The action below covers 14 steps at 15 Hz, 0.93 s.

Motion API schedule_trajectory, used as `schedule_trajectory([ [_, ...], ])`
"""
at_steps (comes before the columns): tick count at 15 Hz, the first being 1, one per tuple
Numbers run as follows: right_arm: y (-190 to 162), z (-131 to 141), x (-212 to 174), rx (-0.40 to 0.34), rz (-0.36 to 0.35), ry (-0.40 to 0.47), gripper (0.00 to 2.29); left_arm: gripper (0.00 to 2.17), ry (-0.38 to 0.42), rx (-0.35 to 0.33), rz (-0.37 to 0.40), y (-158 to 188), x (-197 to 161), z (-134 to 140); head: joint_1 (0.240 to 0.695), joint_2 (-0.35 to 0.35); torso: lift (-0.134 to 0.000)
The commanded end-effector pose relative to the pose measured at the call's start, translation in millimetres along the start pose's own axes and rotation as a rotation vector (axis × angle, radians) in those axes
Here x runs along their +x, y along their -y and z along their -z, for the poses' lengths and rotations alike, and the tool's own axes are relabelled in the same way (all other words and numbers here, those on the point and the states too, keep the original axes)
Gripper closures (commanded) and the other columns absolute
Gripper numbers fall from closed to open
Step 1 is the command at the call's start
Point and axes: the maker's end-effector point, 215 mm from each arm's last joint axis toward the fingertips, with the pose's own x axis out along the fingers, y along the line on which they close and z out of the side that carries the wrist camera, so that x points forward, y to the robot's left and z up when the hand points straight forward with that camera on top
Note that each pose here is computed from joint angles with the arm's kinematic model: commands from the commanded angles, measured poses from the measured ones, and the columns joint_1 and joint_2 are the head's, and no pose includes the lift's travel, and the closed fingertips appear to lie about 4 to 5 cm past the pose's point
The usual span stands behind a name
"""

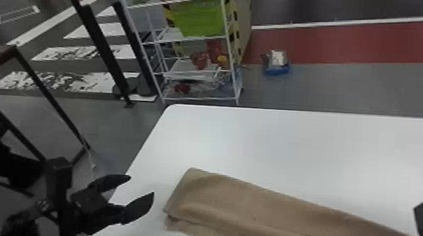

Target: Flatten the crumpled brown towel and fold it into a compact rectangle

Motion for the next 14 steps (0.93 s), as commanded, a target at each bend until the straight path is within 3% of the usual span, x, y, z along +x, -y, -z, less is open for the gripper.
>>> schedule_trajectory([
  [1, 0.1, 0.2, 0.4, 0.019, -0.022, 0.013, 0.81, 0.05, 0.002, -0.002, 0.001, 0.6, 0.9, -0.3, 0.695, 0.35, -0.124],
  [14, 7.0, -3.2, -4.0, 0.057, -0.031, 0.059, 0.83, 0.05, 0.0, -0.002, -0.002, 0.0, 1.0, 0.6, 0.695, 0.35, -0.124],
])
